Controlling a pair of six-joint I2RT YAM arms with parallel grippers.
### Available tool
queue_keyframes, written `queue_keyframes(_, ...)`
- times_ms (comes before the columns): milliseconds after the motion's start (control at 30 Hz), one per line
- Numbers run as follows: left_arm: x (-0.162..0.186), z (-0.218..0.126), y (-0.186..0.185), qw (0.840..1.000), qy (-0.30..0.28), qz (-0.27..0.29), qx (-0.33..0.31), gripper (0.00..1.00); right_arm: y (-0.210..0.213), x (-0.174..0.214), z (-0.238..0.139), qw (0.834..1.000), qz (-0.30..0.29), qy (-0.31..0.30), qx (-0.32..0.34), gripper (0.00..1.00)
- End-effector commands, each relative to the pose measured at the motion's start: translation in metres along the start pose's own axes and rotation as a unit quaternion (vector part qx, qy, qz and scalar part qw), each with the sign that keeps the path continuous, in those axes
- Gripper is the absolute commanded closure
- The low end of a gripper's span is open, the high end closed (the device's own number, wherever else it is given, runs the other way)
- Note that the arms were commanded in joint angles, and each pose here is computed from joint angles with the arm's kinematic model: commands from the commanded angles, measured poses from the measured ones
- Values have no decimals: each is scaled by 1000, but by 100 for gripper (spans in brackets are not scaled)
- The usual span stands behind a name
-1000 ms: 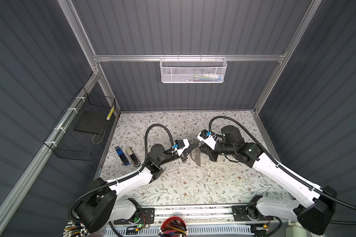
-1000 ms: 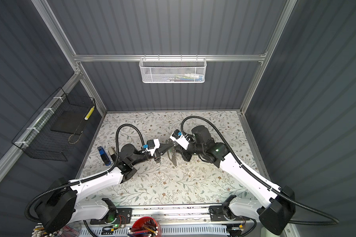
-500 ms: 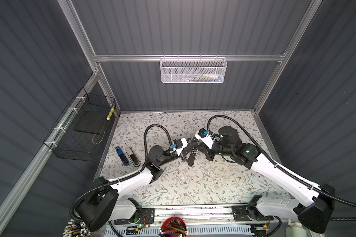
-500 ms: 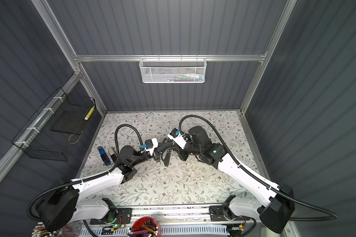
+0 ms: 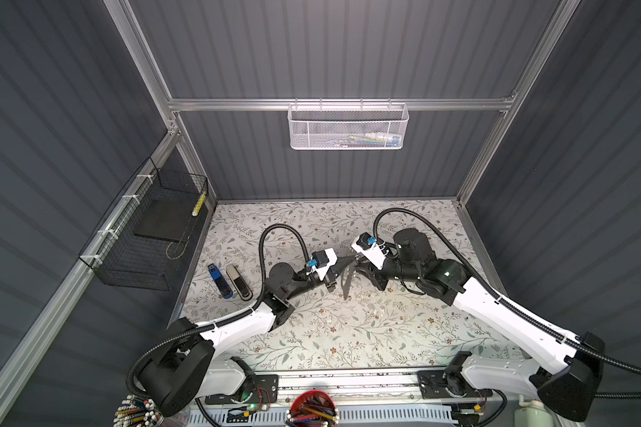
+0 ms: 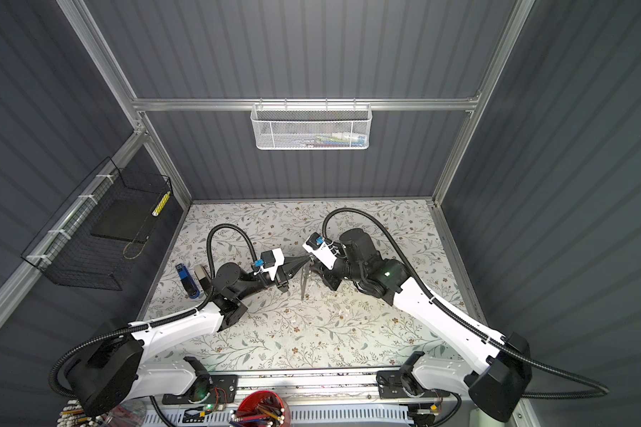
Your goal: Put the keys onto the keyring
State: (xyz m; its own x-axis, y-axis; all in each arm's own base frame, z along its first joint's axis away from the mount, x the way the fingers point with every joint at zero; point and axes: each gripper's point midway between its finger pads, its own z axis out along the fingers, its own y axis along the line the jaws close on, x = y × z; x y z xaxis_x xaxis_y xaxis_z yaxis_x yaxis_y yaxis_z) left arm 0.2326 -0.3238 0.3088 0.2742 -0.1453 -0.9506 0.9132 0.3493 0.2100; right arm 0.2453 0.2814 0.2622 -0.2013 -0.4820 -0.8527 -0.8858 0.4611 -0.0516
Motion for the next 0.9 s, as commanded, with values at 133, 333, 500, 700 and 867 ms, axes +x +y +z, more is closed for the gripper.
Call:
queue_keyframes(133,-14,1,-13,999,-37,-3,40,100,11,15,-34,998,-55,-3,-5,63)
queue_keyframes(333,-21,2,-20,996,-53,-12,77,100,15,-5,-62,995,-64,-68,-27,65)
queue_keyframes(500,-25,4,-24,993,-62,-22,100,100,17,-17,-67,993,-62,-95,-41,70)
queue_keyframes(700,-27,6,-27,991,-67,-26,114,100,25,-19,-61,991,-53,-96,-77,72)
queue_keyframes(867,-28,6,-30,989,-68,-27,125,100,23,-17,-57,991,-52,-91,-79,76)
